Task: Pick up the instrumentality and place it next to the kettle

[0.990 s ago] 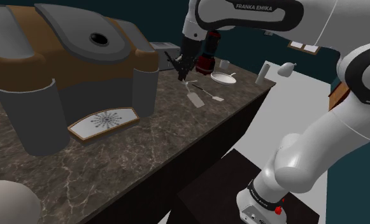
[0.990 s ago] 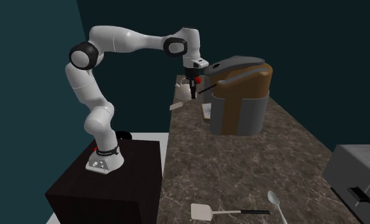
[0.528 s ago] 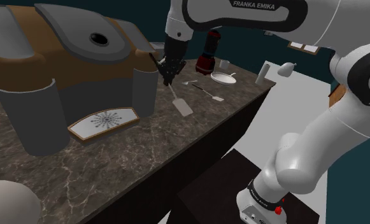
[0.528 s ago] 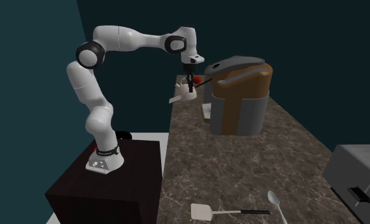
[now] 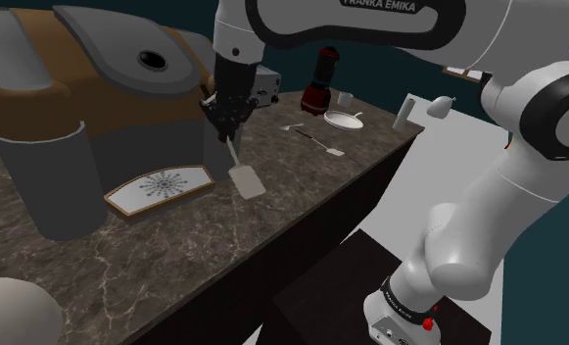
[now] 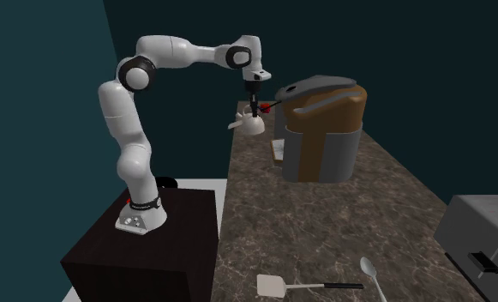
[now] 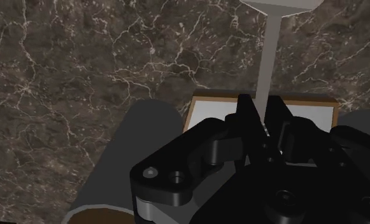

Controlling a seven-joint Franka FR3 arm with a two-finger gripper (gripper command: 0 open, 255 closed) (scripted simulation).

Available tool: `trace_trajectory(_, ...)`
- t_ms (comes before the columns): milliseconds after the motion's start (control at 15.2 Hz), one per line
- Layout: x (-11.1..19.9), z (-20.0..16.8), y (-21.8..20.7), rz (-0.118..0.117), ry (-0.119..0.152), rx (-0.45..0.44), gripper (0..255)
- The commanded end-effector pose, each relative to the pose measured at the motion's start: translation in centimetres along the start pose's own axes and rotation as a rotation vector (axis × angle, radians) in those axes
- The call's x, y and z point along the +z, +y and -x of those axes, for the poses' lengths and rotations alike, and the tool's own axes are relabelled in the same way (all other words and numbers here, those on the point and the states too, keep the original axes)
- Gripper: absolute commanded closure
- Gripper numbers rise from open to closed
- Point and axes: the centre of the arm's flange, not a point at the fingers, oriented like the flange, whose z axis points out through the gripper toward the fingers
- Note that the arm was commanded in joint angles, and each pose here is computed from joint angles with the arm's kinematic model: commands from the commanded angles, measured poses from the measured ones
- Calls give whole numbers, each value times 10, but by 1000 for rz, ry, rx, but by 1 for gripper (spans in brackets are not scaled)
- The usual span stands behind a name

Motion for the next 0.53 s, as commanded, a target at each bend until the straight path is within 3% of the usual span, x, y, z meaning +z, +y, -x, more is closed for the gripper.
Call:
trace_trajectory(0,0,4,-26,-1,0,0,255)
trace_trajectory(462,-1,14,-118,-1,0,0,255)
